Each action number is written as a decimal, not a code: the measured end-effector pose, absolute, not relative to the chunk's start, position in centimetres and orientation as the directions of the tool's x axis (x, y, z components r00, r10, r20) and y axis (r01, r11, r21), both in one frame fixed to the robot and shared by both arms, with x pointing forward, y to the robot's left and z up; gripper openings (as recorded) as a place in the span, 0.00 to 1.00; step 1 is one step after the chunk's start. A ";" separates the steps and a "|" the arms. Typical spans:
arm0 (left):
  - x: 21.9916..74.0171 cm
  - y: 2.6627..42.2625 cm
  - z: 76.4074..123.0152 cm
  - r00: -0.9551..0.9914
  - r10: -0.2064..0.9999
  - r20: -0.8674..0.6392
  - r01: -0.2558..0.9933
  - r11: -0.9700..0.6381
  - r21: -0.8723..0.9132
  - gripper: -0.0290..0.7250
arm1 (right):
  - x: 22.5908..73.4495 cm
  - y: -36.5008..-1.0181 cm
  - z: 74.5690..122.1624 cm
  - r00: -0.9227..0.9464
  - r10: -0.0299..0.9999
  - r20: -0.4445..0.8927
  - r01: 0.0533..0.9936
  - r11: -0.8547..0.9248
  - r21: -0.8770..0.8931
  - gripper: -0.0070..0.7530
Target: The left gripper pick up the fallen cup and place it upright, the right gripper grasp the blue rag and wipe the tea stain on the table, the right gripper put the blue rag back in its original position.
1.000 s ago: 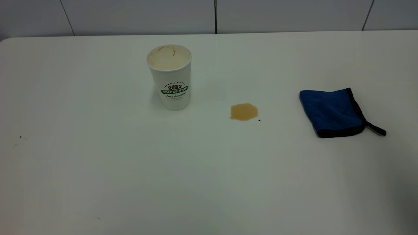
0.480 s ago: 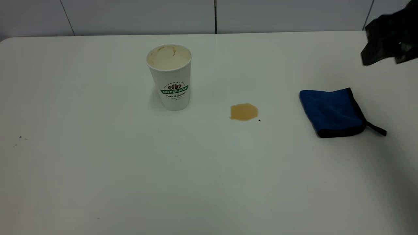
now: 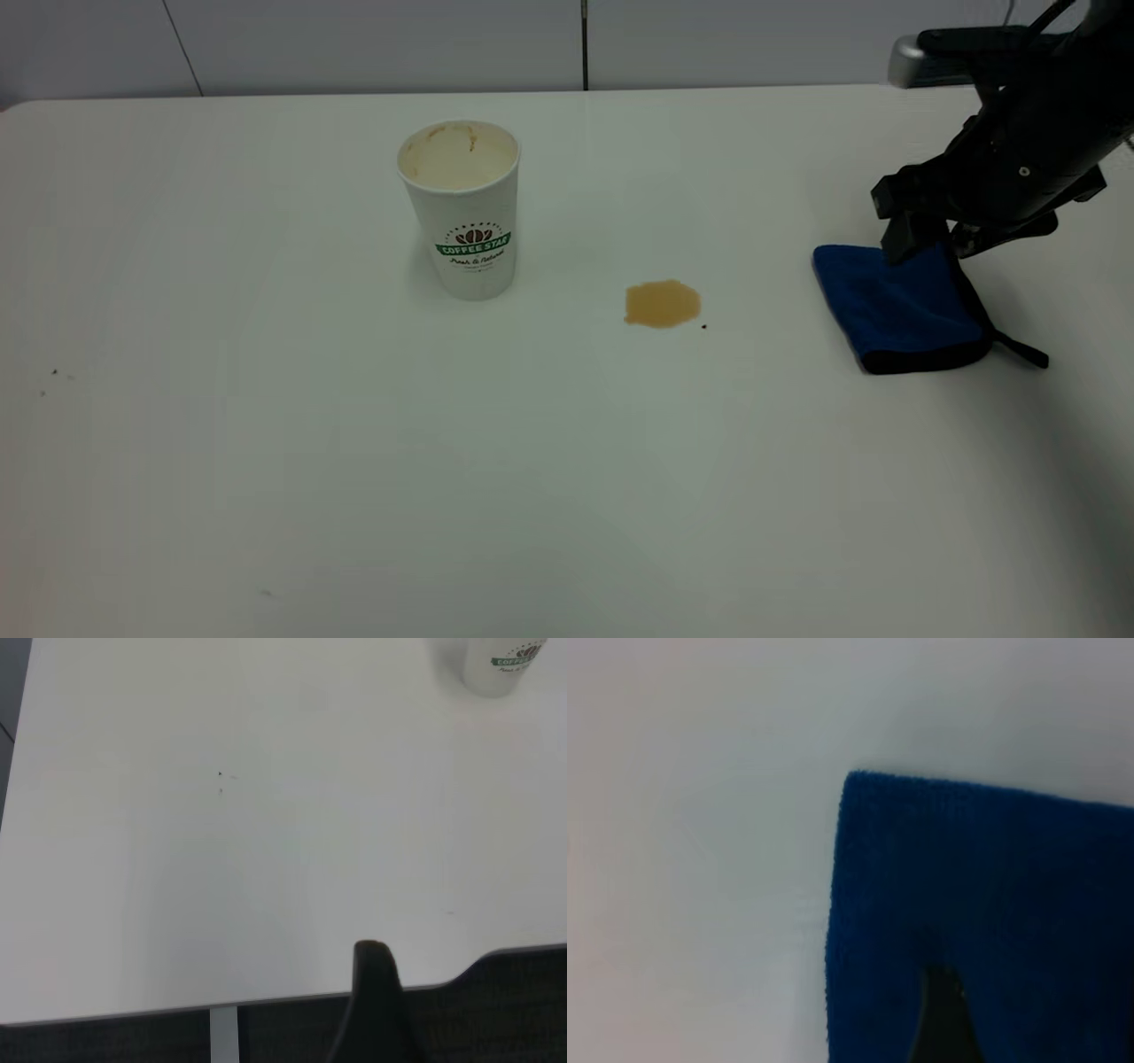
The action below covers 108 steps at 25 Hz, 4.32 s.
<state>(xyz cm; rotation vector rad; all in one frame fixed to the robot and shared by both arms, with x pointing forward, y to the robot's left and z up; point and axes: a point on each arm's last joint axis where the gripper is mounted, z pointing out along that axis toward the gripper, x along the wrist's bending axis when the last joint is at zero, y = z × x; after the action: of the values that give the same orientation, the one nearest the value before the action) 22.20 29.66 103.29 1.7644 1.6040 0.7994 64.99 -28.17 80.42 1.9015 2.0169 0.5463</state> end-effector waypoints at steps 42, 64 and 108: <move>22.2 29.7 103.3 0.082 0.996 0.030 0.623 -0.075 0.778 0.81 | 67.4 -12.0 76.2 -0.539 0.824 0.177 0.820 0.465 0.333 0.09; 22.2 29.7 103.3 0.081 0.996 0.030 0.623 -0.074 0.778 0.81 | 68.9 -13.5 77.1 -0.358 0.933 -0.040 0.850 0.343 0.400 0.09; 22.2 29.7 103.3 0.082 0.996 0.030 0.625 -0.075 0.777 0.81 | 61.7 -27.3 102.5 -0.081 0.996 0.048 0.934 0.059 0.353 0.73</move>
<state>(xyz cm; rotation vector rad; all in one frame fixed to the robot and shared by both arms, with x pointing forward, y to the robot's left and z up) 22.19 29.66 103.27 1.7671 1.6044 0.7984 61.69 -27.34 102.48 1.9746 2.1235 0.4368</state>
